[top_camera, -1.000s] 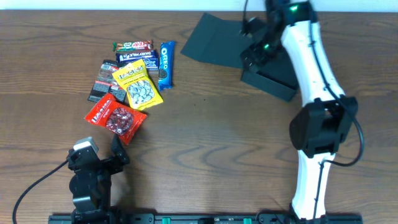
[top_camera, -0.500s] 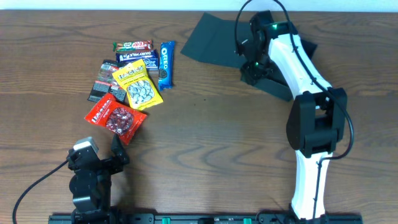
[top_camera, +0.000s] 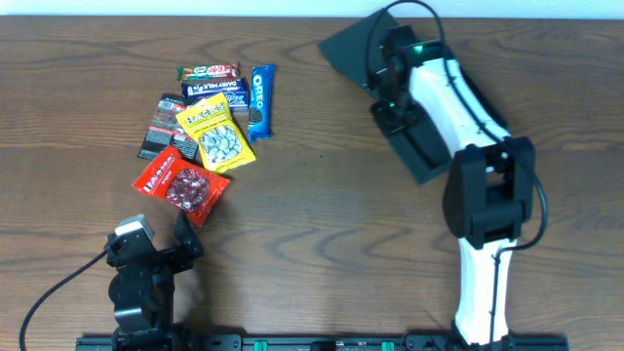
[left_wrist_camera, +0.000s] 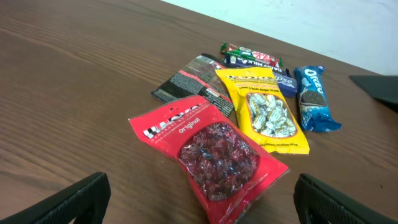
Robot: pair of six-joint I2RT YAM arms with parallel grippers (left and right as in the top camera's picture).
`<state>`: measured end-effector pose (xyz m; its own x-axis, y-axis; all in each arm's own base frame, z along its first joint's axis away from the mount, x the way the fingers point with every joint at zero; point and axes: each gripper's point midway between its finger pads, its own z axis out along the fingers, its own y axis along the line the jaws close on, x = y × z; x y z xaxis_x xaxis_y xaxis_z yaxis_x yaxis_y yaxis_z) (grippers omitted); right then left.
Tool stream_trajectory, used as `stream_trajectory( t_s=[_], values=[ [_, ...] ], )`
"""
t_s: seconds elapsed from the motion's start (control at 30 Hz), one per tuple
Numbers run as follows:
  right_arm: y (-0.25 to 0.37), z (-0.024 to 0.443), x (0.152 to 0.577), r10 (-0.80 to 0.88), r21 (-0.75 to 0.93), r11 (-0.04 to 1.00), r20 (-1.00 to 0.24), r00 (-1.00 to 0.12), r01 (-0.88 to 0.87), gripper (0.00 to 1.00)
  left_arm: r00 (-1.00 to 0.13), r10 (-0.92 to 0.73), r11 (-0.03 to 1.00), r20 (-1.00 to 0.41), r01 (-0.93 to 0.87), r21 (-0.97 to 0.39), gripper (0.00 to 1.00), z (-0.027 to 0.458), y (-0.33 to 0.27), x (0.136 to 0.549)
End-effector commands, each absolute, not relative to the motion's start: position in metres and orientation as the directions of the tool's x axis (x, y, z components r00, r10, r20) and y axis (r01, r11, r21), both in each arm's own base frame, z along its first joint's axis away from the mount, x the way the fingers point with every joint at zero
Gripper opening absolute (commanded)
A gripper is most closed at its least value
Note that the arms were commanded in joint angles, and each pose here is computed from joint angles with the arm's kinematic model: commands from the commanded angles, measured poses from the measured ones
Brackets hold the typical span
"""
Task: Pack container
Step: 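Push the black box with the right gripper toward table center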
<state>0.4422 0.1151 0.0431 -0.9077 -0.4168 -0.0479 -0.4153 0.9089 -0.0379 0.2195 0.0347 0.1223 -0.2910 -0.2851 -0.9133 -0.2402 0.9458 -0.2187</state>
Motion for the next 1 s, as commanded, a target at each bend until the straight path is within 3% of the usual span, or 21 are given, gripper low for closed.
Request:
stream_trajectory(
  t_s=[0.0,0.3,0.53,0.77,0.97],
  values=[
    [0.157,0.043,0.43,-0.364,0.027,0.93,-0.056,-0.93,-0.366,0.01,-0.307,-0.289,0.942,-0.907,-0.259,-0.212,0.95,0.113,0.038,0.219],
    [0.218,0.045,0.423,-0.06,0.121,0.99,-0.09,-0.994,-0.071,0.01,-0.307,-0.289,0.942,-0.907,-0.259,-0.212,0.95,0.113,0.038,0.219],
    [0.245,0.049,0.435,0.242,0.209,0.954,-0.118,-0.963,0.214,0.01,-0.307,-0.289,0.942,-0.907,-0.259,-0.212,0.95,0.113,0.038,0.219],
    [0.262,0.056,0.453,0.25,0.274,0.942,-0.189,-0.95,0.194,0.02,-0.307,-0.289,0.942,-0.907,-0.259,-0.212,0.96,0.113,0.038,0.219],
    [0.277,0.057,0.448,0.163,0.269,0.958,-0.216,-0.963,0.102,0.01,-0.307,-0.289,0.942,-0.907,-0.259,-0.212,0.95,0.113,0.038,0.219]
  ],
)
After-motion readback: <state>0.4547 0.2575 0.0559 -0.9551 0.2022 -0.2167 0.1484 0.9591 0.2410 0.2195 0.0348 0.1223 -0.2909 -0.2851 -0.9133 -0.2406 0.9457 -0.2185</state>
